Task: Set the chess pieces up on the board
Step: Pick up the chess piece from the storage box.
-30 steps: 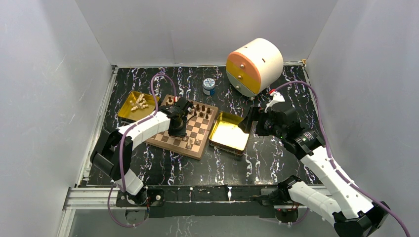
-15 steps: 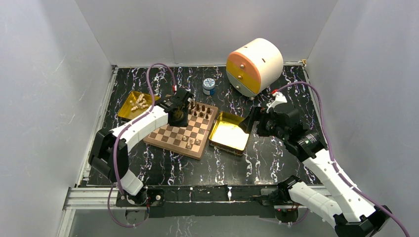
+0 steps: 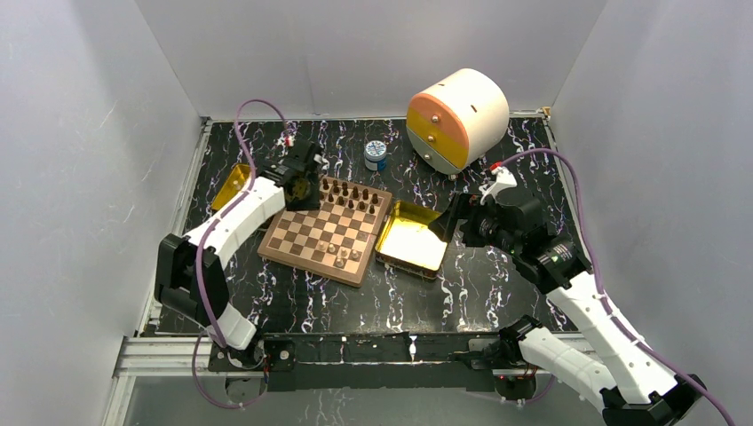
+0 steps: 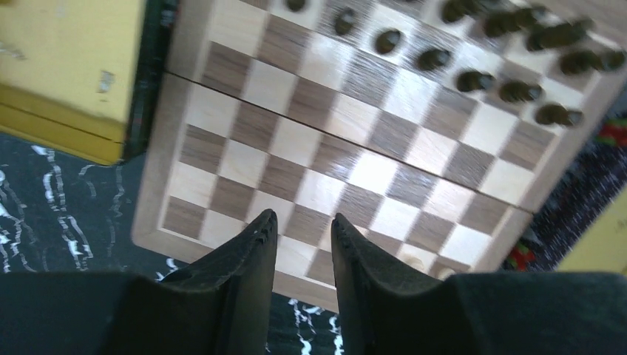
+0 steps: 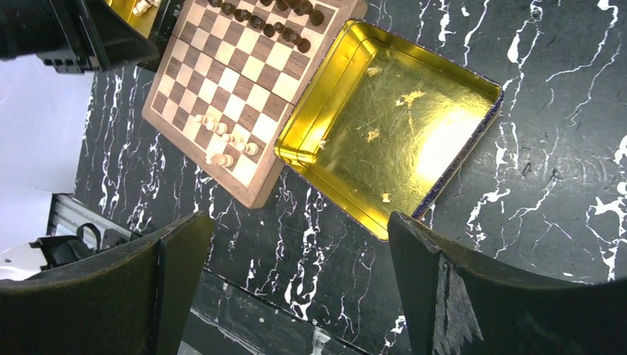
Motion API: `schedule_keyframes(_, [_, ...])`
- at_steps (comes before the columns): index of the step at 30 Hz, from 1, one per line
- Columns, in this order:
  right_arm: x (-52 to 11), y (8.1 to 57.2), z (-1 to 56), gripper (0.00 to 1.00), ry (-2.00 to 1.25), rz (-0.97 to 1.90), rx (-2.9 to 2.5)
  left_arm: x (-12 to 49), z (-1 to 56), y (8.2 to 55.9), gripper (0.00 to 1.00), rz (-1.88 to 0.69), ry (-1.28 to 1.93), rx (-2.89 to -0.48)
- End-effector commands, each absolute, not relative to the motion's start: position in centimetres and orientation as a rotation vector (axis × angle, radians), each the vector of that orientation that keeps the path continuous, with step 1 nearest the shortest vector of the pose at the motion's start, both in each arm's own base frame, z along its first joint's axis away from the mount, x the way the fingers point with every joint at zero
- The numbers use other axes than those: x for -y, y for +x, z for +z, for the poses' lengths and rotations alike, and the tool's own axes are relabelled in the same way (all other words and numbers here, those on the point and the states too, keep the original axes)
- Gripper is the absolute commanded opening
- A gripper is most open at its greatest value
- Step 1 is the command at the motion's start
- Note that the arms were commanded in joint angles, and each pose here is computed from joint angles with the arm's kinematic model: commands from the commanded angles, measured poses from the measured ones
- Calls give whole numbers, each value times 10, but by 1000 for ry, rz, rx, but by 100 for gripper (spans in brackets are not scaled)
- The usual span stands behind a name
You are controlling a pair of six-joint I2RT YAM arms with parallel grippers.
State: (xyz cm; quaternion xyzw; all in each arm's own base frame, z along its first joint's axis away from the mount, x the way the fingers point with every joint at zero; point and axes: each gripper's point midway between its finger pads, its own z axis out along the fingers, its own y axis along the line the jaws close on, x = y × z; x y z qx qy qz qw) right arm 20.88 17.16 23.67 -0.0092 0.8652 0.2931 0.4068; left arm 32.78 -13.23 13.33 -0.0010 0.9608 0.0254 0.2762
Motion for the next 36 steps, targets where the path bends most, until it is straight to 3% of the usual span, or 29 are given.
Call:
schedule_keyframes(1, [-180,209,252,98,-33,820,-2118,89,155,353,32,78,-144,-2536])
schedule_keyframes(14, [-186,212,249,99,-54,840,-2113,-48,146,418,28,239,-525,-2451])
schedule_keyframes(29, [-191,220,244,99,-62,827,-2134,-55,80,449,25,214,-626,-2481])
schedule_keyframes(36, [-193,222,243,99,-65,831,-2134,-62,70,458,29,254,-626,-2474])
